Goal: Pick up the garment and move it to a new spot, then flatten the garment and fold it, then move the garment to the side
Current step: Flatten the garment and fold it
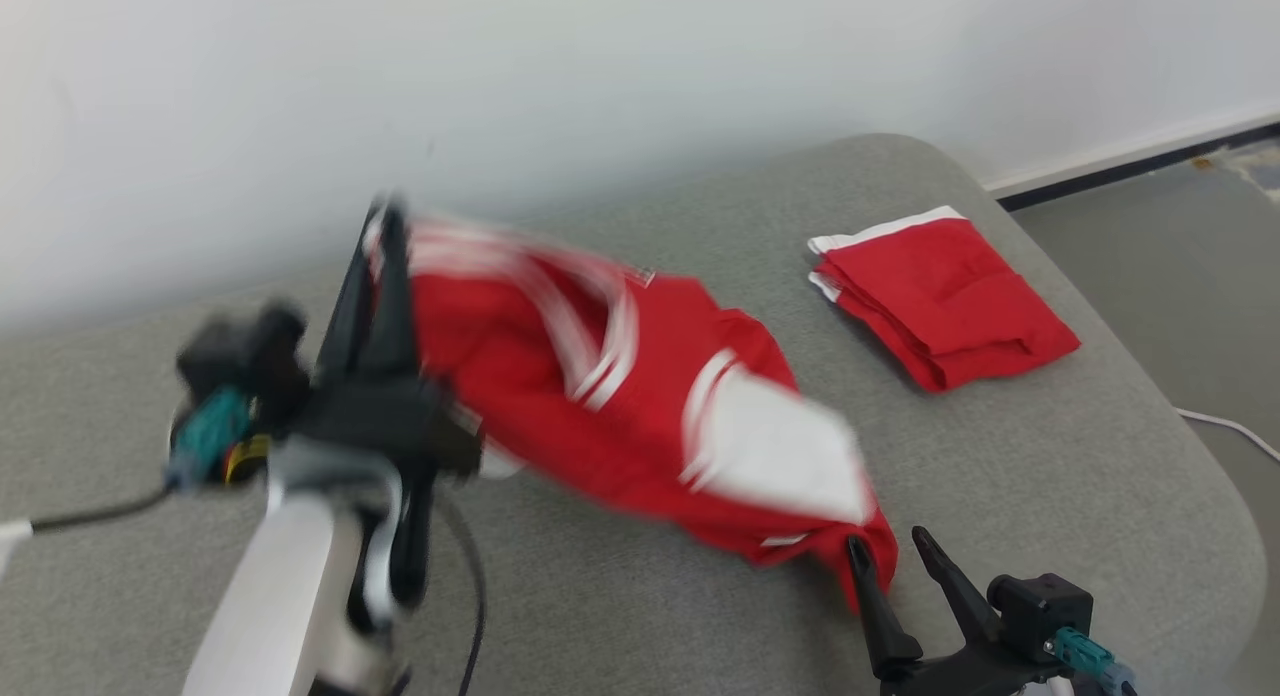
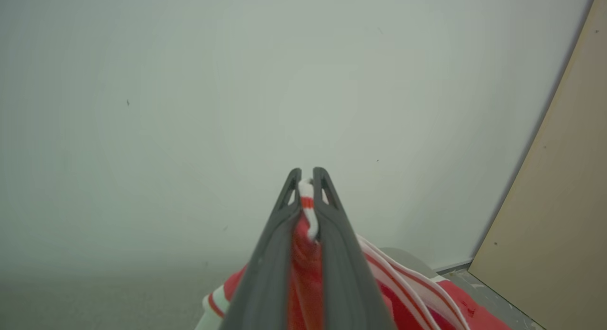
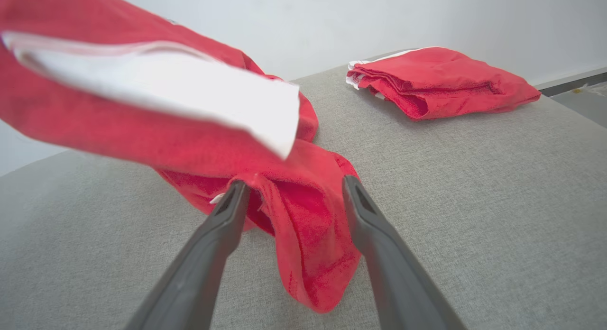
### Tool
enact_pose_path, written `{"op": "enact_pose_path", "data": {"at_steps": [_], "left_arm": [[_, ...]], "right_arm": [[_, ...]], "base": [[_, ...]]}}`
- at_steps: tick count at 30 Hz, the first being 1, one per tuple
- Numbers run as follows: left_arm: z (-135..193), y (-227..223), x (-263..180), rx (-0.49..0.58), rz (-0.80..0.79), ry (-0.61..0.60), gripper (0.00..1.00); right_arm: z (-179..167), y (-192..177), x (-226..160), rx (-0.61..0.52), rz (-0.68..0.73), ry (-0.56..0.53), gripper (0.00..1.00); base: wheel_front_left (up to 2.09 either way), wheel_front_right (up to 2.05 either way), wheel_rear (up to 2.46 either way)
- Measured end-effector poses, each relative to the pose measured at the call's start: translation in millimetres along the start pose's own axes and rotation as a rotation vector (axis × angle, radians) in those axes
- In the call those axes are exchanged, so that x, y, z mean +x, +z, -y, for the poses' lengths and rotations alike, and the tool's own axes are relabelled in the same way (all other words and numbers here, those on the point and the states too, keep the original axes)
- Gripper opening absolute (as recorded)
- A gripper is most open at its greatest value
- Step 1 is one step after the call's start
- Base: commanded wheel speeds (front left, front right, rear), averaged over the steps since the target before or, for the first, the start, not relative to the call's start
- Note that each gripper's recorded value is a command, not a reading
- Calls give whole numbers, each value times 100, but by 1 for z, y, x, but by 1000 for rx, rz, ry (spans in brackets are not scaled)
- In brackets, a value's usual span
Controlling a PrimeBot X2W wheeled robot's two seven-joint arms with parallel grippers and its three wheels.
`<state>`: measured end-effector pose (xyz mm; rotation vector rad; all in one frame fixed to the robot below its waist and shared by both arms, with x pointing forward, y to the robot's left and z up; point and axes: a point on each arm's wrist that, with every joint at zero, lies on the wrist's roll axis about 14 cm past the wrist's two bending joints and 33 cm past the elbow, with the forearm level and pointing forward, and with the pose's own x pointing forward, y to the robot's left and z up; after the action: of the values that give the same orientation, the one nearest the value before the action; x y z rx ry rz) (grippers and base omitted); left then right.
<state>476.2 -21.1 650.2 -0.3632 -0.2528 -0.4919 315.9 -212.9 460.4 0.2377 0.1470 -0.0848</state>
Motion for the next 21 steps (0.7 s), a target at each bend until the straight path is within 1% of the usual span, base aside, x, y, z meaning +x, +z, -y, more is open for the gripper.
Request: {"op": "enact_pose_path", "data": {"at_steps": [4, 7, 8, 9, 12, 15, 19, 21], "left_arm": [[-84, -64, -64, -7, -184, 252, 0], [-126, -80, -99, -3, -225, 385, 0], [-136, -82, -107, -1, -230, 420, 39], [-145, -84, -114, 6, -236, 449, 99], [-163, -87, -135, -13, -245, 522, 100], [-171, -92, -151, -25, -261, 555, 100], [-175, -96, -165, -35, -276, 577, 100], [-164, -105, -168, -60, -305, 536, 100]], "right_arm": [[-10, -2, 7, -11, -12, 35, 100], [-19, -4, 12, -18, -23, 63, 100], [-22, -4, 13, -23, -28, 73, 100], [-25, -5, 15, -26, -31, 83, 100], [-33, -6, 17, -29, -35, 107, 100], [-37, -6, 17, -29, -38, 120, 100], [-39, -5, 17, -31, -35, 128, 100], [-40, -5, 17, -31, -35, 128, 100]], "base": [[0, 0, 0], [0, 0, 0], [0, 0, 0], [0, 0, 0], [0, 0, 0], [0, 0, 0], [0, 0, 0], [0, 0, 0]]}}
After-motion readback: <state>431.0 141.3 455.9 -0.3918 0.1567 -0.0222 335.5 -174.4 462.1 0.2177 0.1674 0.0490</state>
